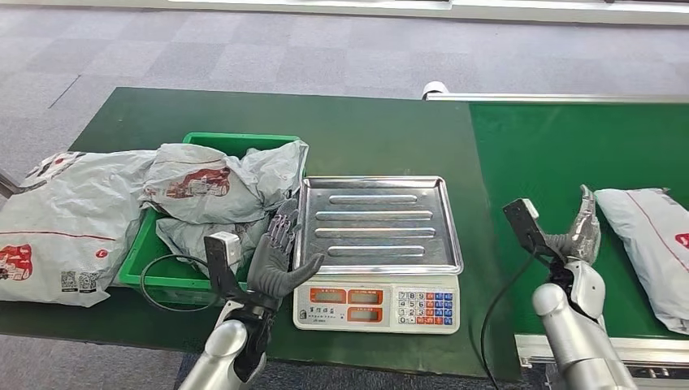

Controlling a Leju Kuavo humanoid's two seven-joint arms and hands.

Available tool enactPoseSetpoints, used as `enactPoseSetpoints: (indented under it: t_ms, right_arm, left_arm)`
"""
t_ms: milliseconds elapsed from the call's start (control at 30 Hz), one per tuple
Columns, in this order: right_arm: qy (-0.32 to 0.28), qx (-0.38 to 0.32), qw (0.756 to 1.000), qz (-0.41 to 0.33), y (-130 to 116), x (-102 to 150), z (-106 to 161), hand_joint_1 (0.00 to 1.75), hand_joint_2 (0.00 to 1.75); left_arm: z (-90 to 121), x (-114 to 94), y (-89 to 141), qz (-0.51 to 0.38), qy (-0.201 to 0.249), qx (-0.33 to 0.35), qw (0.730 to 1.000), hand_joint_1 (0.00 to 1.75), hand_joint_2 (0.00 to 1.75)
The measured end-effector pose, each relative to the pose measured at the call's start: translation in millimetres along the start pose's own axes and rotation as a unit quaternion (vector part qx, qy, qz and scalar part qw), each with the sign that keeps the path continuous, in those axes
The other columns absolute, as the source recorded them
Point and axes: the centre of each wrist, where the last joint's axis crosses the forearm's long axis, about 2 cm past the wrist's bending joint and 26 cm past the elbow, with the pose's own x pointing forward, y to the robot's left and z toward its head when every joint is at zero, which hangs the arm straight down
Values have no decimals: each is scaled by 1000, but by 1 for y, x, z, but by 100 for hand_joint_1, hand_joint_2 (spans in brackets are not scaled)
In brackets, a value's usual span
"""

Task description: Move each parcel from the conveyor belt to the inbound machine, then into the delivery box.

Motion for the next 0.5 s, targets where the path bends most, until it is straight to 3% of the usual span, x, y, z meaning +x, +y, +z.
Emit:
enactPoseSetpoints:
  t_ms: [267, 500]
  right_arm:
    - [62, -20, 995, 77, -7, -36, -7, 0, 175]
    - [106, -9, 987, 118, -5, -60, 4, 0, 175]
  left_arm:
    - [6, 2, 1, 0, -2, 3, 1000, 0, 175]
    - [10, 2, 0, 3, -2, 3, 1000, 0, 175]
